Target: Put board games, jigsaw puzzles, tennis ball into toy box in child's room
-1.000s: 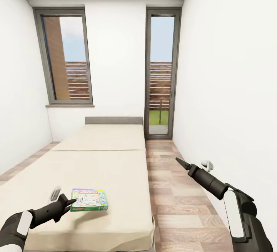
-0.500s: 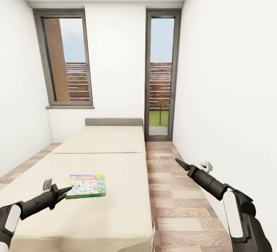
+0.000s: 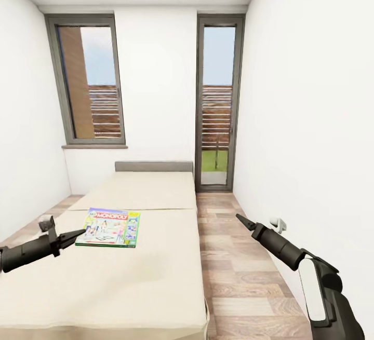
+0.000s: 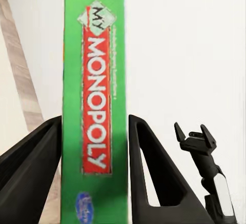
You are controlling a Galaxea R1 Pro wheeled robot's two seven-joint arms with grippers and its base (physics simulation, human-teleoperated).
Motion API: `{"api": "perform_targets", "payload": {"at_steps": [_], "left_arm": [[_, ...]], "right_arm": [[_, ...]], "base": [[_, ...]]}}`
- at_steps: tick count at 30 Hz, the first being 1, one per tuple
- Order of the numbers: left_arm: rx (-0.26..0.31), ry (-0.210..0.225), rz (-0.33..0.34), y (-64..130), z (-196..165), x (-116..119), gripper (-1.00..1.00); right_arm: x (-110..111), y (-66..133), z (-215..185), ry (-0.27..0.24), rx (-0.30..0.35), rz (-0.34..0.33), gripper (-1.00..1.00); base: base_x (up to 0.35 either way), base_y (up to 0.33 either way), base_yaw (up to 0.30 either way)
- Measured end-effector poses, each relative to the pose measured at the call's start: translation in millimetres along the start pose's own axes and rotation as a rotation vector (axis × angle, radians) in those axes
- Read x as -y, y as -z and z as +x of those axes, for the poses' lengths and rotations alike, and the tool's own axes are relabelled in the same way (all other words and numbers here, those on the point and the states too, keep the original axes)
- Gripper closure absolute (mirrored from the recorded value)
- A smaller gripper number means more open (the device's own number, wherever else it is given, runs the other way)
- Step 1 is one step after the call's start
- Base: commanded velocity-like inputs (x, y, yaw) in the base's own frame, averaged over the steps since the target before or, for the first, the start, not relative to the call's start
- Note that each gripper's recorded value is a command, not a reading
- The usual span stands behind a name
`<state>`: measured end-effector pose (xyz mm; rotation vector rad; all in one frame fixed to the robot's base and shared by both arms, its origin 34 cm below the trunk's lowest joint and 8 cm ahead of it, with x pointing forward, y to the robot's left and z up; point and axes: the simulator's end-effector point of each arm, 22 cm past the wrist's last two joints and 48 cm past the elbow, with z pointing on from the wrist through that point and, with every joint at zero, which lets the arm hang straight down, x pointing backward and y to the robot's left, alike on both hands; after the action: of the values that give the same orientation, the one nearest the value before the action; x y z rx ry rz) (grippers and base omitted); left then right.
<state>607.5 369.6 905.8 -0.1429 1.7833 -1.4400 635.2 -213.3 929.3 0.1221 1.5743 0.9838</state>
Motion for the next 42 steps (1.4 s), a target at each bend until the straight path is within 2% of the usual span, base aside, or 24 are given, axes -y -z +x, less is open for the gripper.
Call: {"api": "perform_targets", "payload": {"at_steps": [6, 12, 19, 24, 31, 42], "left_arm": [[-0.055, -0.022, 0.057, 4.4, -1.9, 26.4, 1.00], [-0.094, -0.022, 0.059, -2.1, 0.5, 36.1, 1.00], [-0.102, -0.021, 0.058, -5.3, -4.8, 46.2, 1.00], [-0.109, -0.019, 0.056, -7.4, -8.2, 53.1, 1.00], [-0.115, -0.018, 0.053, -8.7, -14.2, 62.7, 1.00], [-0.115, -0.016, 0.050, -9.6, -25.3, 78.0, 1.00]], "right_arm": [[-20.1, -11.2, -3.2, 0.029, -0.010, -0.030, -1.00], [-35.2, -18.5, -7.6, 0.049, -0.022, -0.047, -1.00], [-43.9, -21.7, -16.5, 0.054, -0.028, -0.048, -1.00], [-58.0, -29.5, -13.4, 0.063, -0.061, -0.061, -1.00], [-55.2, -34.2, -16.7, 0.054, -0.088, -0.003, -1.00], [-67.6, -37.4, -33.9, 0.059, -0.081, -0.003, -1.00]], "base": [[0.000, 0.000, 0.000], [0.000, 0.000, 0.000], [0.000, 0.000, 0.000], [0.000, 0.000, 0.000], [0.000, 0.000, 0.000], [0.000, 0.000, 0.000]]}}
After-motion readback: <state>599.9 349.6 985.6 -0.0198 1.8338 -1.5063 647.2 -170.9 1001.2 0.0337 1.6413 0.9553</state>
